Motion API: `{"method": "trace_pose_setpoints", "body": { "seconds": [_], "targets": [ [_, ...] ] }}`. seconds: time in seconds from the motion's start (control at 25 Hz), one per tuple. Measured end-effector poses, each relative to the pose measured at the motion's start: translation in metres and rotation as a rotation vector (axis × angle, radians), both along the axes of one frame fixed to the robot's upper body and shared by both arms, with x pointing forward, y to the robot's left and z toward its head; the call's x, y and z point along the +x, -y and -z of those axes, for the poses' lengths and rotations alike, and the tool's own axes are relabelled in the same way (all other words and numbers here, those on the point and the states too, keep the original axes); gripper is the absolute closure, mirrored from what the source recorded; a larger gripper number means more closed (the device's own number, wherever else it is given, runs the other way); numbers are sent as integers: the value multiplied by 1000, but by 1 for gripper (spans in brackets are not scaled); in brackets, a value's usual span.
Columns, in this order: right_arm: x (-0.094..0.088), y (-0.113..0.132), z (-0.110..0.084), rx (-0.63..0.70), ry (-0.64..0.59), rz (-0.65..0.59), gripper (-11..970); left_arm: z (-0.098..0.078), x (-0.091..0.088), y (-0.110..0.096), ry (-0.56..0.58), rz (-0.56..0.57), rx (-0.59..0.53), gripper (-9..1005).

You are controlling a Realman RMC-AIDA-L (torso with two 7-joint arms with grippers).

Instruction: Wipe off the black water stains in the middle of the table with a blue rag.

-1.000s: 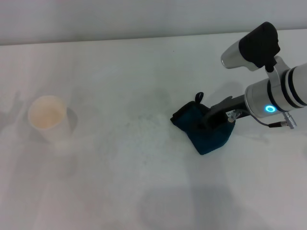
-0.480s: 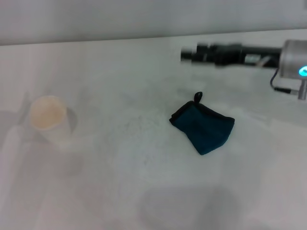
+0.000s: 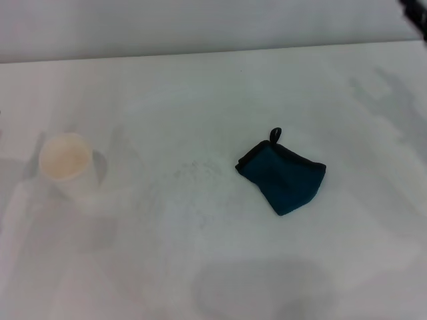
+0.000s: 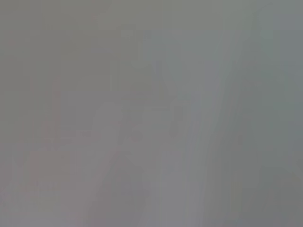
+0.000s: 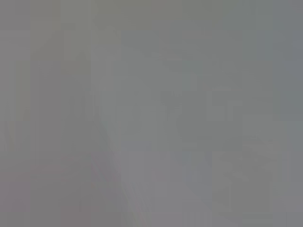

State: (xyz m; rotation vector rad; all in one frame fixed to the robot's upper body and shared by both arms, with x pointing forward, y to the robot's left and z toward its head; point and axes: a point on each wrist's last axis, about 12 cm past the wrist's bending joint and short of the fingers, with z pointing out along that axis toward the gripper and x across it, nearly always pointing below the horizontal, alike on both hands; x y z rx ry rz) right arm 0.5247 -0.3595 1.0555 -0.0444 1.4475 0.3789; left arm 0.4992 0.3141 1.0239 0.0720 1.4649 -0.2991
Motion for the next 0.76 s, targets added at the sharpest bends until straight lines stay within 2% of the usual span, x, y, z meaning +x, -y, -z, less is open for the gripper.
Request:
{"method": "trace_pose_setpoints", "body": {
  "seconds": [0.04,0.08,0.12,0.16,0.24,0.32,0.76],
  "targets": [
    [-4,-2,12,-91,-15,70,91,0,0,0,0,0,0,109],
    [-4,-2,12,-91,-15,70,93,0,0,0,-1,1,1,108],
    [-8,-3,26,-252,-49,183,94,0,0,0,-3,3,2,108],
    [-8,-3,26,-252,-49,183,95,1,0,0,-5,4,2,108],
    [-8,-7,33,-386,-62,220,96,1,0,1,-7,5,2,108],
    [-8,-9,33,-454,-48,215,98,1,-1,1,-6,6,2,108],
    [-12,-10,34,-379,-55,198,102,1,-1,-1,-4,-3,-2,108]
  ]
}}
